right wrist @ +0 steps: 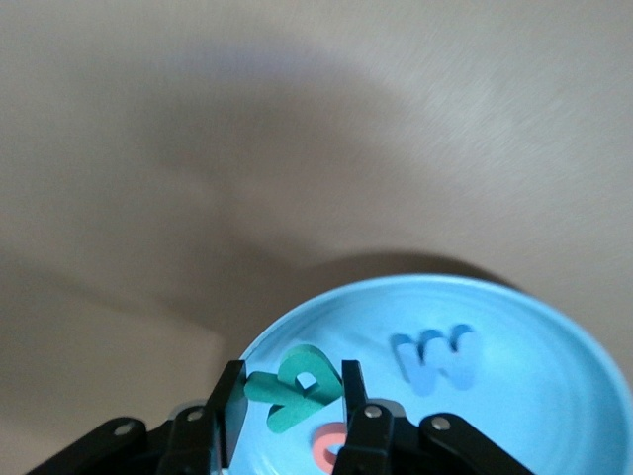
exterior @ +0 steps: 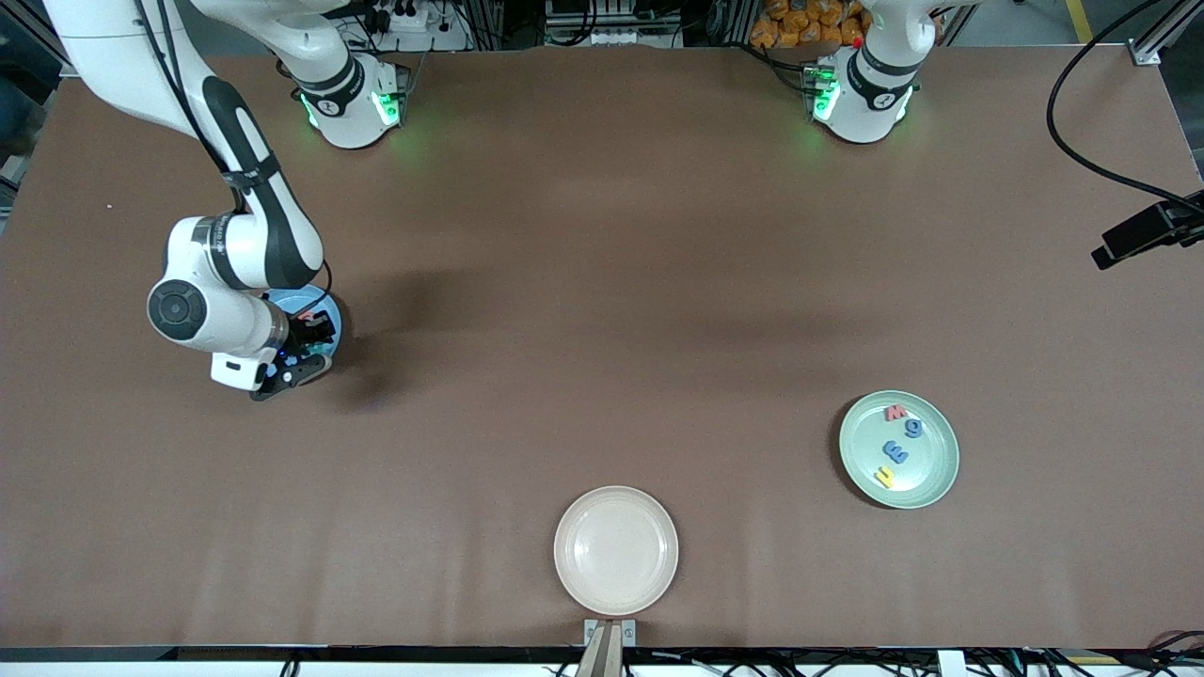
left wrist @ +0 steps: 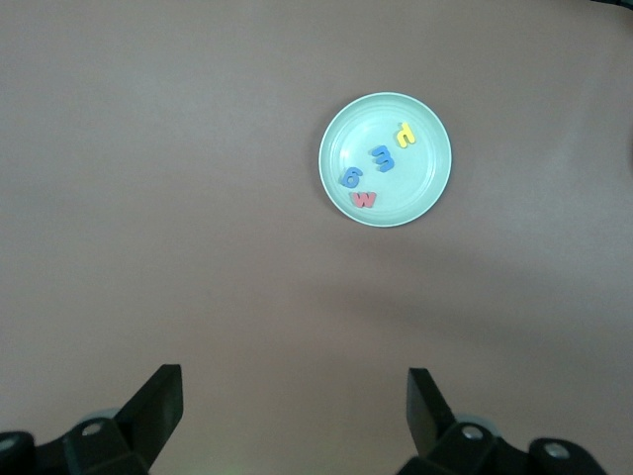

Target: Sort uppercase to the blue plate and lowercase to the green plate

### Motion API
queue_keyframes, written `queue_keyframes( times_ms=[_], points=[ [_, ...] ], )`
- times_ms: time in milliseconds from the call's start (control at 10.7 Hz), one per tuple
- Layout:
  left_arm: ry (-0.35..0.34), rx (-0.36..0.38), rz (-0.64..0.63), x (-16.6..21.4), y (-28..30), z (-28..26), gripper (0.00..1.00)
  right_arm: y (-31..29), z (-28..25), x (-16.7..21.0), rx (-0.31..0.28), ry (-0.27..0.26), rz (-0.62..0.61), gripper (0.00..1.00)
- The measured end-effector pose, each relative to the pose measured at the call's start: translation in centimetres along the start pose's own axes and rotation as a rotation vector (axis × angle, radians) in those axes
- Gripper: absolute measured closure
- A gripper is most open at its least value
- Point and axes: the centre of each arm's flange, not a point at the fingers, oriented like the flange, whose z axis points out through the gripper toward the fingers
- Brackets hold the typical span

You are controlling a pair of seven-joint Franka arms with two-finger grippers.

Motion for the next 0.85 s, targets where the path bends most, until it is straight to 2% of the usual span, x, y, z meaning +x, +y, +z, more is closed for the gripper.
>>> queue_keyframes(
  times_ms=[282, 376, 469, 657, 845],
  points=[
    [0.004, -0.001, 0.0, -0.1, 0.0, -0.3, 0.0, -0.4, 1.2, -0.6, 0.007, -0.009, -0.001, 0.49],
    [0.005, -0.001, 0.0, -0.1, 0.0, -0.3, 0.0, -0.5, 1.2, -0.6, 0.007, -0.009, -0.001, 0.39],
    [0.005, -0.001, 0.0, -0.1, 0.0, -0.3, 0.0, -0.5, 1.1, -0.6, 0.007, -0.007, -0.002, 0.24],
    [0.005, -0.001, 0.001, -0.2, 0.0, -0.3, 0.0, -0.5, -0.1, 0.0, 0.009, -0.003, 0.006, 0.22],
    [0.005, -0.001, 0.007, -0.3, 0.4, -0.3, 0.0, -0.2, -4.0, 1.1, 0.01, 0.007, 0.062, 0.22]
  ],
)
